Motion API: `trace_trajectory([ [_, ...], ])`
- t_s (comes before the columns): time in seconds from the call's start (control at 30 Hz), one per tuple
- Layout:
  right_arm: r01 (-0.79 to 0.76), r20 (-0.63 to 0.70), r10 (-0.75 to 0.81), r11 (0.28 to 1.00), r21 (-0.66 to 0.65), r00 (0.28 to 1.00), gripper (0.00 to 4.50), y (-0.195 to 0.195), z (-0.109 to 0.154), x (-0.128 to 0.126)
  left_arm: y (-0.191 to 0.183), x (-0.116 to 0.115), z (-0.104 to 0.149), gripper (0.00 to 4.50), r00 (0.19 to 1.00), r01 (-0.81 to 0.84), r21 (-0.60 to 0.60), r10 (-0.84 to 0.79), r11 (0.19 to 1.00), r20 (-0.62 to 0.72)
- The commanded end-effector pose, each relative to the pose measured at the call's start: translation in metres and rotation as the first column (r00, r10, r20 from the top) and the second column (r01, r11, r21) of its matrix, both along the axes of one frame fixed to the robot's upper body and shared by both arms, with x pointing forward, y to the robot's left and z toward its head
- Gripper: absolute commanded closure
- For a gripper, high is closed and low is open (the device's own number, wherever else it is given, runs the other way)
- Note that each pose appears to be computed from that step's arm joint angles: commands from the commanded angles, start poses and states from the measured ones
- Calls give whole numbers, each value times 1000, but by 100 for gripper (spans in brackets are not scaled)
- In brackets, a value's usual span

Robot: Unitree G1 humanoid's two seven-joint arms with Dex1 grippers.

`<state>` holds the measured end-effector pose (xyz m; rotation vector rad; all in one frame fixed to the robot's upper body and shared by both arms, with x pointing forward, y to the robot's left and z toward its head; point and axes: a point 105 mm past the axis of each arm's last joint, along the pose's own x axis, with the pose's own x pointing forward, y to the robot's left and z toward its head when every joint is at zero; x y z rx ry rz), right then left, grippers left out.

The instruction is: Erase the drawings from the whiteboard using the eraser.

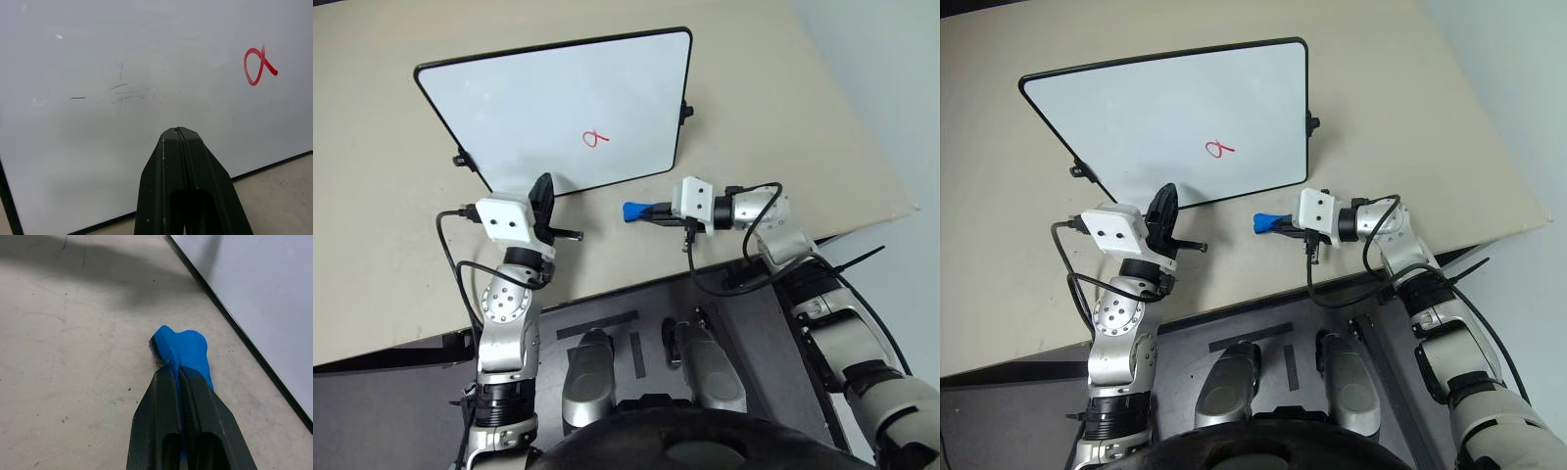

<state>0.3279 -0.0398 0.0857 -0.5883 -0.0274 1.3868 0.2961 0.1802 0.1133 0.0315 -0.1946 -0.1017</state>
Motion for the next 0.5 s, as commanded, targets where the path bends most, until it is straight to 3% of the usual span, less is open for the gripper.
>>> trace_trajectory([
  [0.03, -49, 115, 37, 994, 96, 993, 448, 10, 37, -4, -2, 1, 9, 450, 999, 12, 14, -12, 1000, 39],
  [0.23, -73, 400, 3, 985, 159, 917, 448, 29, 86, 7, -2, 3, 9, 450, 999, 16, 16, -17, 1000, 39],
  [0.5, -29, 545, -31, 995, 101, 838, 448, 44, 85, 33, -4, 6, 10, 450, 999, 21, 14, -22, 1000, 46],
])
